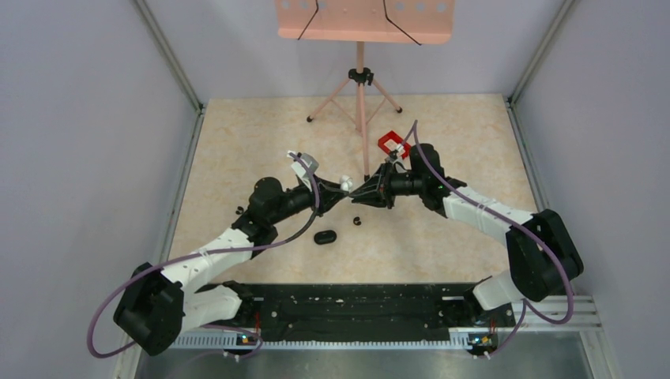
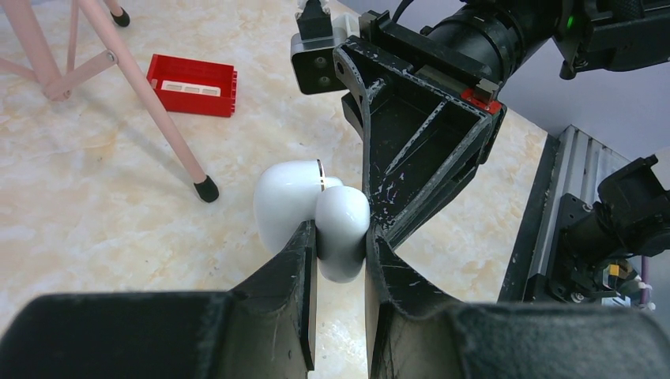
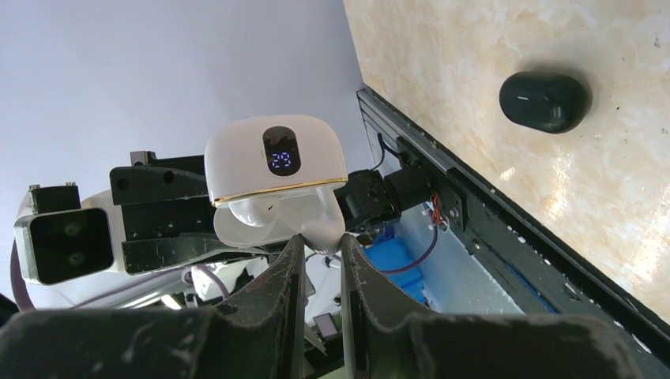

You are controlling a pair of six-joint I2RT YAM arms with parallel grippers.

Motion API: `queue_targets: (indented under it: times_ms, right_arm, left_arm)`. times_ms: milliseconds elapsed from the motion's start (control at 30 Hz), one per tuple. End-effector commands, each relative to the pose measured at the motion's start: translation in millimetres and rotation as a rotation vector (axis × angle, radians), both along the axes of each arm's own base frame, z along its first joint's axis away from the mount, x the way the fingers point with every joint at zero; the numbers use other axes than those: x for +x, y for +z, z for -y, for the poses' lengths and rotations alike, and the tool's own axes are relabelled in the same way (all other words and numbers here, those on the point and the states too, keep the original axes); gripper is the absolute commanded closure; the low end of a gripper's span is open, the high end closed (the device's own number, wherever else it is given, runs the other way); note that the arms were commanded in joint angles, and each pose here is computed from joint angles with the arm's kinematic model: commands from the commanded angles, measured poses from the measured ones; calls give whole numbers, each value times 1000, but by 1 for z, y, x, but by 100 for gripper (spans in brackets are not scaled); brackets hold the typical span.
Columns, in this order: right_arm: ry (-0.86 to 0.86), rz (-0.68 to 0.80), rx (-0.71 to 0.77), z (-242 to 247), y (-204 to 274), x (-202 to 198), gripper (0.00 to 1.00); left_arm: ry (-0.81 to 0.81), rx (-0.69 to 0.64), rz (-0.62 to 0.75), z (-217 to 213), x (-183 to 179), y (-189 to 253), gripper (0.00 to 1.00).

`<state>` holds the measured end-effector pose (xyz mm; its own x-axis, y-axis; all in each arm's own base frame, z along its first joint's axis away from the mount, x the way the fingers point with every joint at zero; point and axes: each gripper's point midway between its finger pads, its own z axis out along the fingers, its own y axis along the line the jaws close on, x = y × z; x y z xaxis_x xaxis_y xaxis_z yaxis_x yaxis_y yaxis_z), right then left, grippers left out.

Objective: Insert the wireless bluetooth earbuds into the charging case
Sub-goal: Insert the left earbud into the left side groove of the charging case.

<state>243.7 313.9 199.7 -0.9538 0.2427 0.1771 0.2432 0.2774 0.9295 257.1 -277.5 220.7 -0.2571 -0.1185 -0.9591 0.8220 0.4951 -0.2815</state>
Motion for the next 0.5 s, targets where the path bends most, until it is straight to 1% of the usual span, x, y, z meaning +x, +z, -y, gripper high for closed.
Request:
queue_targets:
  times_ms: [0,233,467]
  right_arm:
    - [-22,44,40,-7,14,11,89]
    - [-34,26,68,-8,16,13,89]
    - [-63,-40,131,-6,15,10,89]
  left_arm:
    - [-50,-49,97,6,-8,33,100]
    - [-54,-63,111,4,-13,34,100]
    - [-46,-80,126,1,-16,32,100]
